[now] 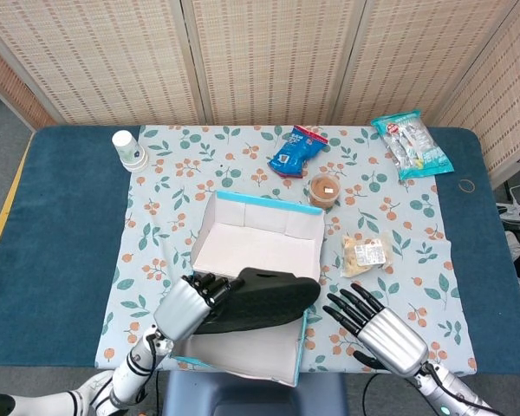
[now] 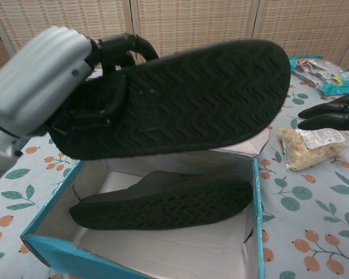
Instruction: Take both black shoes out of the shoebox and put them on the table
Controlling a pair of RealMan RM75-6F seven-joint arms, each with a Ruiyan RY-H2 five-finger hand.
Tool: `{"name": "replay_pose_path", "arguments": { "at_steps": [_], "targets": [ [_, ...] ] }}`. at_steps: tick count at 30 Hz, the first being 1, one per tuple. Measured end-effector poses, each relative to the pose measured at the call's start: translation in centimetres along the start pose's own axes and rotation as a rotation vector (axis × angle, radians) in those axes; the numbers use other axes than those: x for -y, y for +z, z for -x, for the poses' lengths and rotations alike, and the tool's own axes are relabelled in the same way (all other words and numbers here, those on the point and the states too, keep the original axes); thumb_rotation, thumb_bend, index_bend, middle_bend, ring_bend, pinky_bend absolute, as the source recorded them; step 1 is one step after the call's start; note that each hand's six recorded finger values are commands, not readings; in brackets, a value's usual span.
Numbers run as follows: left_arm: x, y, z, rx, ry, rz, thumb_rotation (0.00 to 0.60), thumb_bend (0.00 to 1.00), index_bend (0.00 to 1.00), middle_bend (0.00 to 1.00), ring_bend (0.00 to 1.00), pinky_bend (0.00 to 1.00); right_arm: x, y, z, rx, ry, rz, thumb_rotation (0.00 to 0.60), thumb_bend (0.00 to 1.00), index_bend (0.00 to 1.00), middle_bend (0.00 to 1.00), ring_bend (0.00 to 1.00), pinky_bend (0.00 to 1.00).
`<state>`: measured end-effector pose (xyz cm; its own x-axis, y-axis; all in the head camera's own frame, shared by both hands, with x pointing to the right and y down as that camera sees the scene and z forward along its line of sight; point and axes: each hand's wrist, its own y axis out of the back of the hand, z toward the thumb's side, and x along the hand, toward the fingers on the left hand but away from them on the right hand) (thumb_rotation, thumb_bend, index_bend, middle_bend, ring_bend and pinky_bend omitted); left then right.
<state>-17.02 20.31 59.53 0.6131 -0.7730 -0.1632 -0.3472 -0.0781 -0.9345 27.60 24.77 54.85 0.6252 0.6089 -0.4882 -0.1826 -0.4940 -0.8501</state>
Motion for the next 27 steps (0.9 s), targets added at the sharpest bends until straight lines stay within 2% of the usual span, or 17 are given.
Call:
{"name": "replay_pose_path", "arguments": {
  "at_steps": [5,12,17,22,24,27],
  "targets": [
    [-2.6,-5.1,-0.7,-0.06,0.045,-0.052,0.6,0.7,0.97,0.97,0.91,0.9,-1.7,-1.3,-1.7,0.073,-0.097,0.042,0.515,0.17,0.0,0.0,0.0,0.0],
    [-3.8,-12.3,0.5,-0.152,0.03,-0.125,0.6,0.7,0.95,0.95,0.88,0.88,-3.8,-3.4,-6.6,0.173,-0.248,0.166,0.515,0.17,0.0,0.0,0.0,0.0],
    [-4.1,-18.4,2.2,-0.21,-0.027,-0.214,0.6,0.7,0.94,0.92,0.86,0.85,-4.4,-3.9,-9.8,0.224,-0.269,0.188,0.514,0.17,0.0,0.0,0.0,0.0],
    [-4.5,-24.2,3.8,-0.3,-0.103,-0.277,0.6,0.69,0.92,0.87,0.8,0.78,-4.5,-3.3,-10.7,0.228,-0.259,0.176,0.516,0.17,0.0,0.0,0.0,0.0],
    [-4.5,-26.4,4.4,-0.35,-0.139,-0.285,0.6,0.69,0.92,0.85,0.76,0.73,-4.4,-2.7,-10.8,0.216,-0.247,0.175,0.515,0.17,0.0,0.0,0.0,0.0],
    [-3.9,-28.7,5.4,-0.429,-0.199,-0.25,0.6,0.69,0.91,0.84,0.74,0.72,-4.1,-2.1,-10.9,0.207,-0.23,0.166,0.514,0.17,0.0,0.0,0.0,0.0]
  ]
}}
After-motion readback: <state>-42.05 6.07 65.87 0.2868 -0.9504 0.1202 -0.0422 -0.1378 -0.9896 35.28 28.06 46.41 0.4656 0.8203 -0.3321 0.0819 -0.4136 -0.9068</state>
